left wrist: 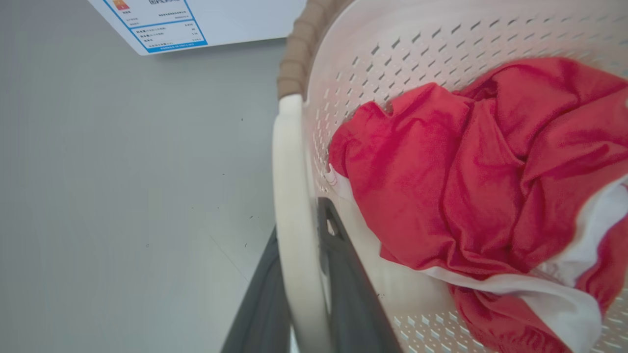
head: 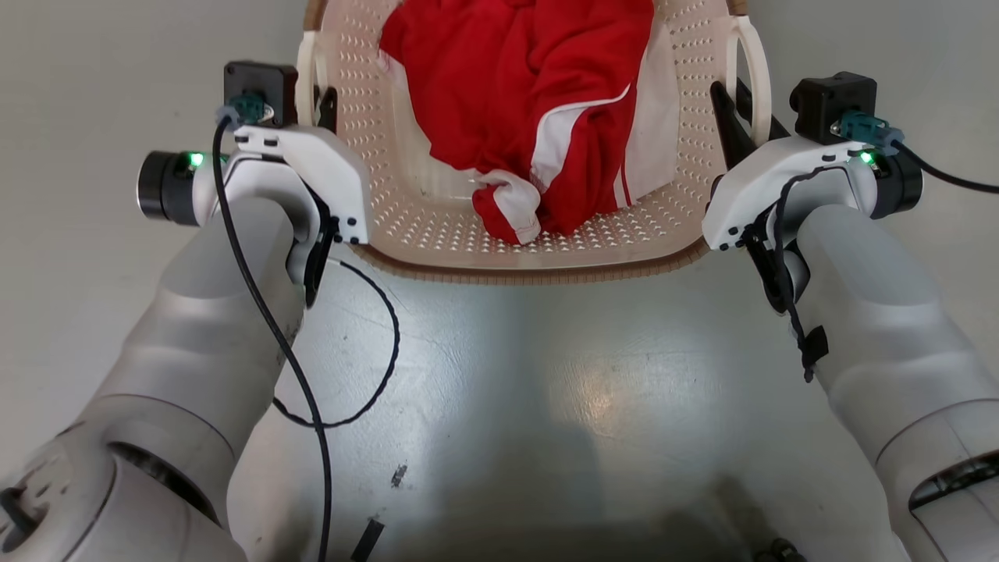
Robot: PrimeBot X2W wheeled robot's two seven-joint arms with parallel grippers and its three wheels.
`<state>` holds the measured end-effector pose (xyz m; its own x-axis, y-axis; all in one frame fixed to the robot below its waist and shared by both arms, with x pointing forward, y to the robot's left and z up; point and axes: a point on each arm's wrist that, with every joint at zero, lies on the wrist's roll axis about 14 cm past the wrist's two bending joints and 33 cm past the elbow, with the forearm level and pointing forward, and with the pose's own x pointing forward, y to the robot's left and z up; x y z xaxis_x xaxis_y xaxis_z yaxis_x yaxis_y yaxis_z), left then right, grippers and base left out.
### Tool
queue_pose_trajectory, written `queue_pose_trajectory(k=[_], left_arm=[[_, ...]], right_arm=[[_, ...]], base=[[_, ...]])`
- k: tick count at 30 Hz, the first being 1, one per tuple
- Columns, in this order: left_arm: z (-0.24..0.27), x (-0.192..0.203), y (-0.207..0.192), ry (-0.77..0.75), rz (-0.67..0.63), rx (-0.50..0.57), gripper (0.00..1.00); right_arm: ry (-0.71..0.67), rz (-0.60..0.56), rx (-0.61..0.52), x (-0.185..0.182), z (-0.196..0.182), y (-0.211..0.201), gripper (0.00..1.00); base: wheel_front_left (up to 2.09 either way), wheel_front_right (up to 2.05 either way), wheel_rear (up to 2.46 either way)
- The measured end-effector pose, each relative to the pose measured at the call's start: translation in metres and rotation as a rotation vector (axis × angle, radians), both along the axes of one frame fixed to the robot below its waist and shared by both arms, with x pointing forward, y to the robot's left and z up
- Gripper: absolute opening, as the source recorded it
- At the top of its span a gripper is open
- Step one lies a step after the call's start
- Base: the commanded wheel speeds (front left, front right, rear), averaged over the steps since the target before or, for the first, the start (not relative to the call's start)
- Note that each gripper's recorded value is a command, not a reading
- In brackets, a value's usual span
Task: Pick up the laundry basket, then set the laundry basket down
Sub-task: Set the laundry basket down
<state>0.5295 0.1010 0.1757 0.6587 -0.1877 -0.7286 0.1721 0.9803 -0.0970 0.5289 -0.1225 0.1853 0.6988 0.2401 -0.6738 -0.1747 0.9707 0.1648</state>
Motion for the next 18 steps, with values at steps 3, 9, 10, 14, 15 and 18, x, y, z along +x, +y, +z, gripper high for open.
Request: queue_pose_trajectory(k=[3,9,10,14,15,18], left_arm=[[-0.005,0.005,-0.002,-0.006,0.0,-0.009,0.0],[-0.011,0.009,0.0,-0.019,-0.004,-0.002,0.0],[-0.012,0.008,0.001,-0.017,-0.004,-0.001,0.0],[-0.015,0.005,0.001,-0.008,0.0,-0.002,0.0],[-0.016,0.004,0.0,-0.005,0.0,-0.001,0.0],[-0.018,0.001,0.003,0.004,0.001,0.008,0.0]], right_arm=[[0.005,-0.006,-0.012,-0.004,-0.01,-0.004,0.0],[-0.006,-0.017,-0.023,-0.004,-0.018,-0.006,0.0],[-0.003,-0.019,-0.024,-0.005,-0.02,-0.006,0.0],[0.004,-0.024,-0.035,-0.007,-0.025,-0.008,0.0],[0.006,-0.024,-0.035,-0.008,-0.026,-0.008,0.0],[0.015,-0.025,-0.03,-0.011,-0.03,-0.006,0.0]], base=[[0.0,0.0,0.0],[0.0,0.0,0.0],[0.0,0.0,0.0],[0.0,0.0,0.0],[0.0,0.0,0.0],[0.0,0.0,0.0]])
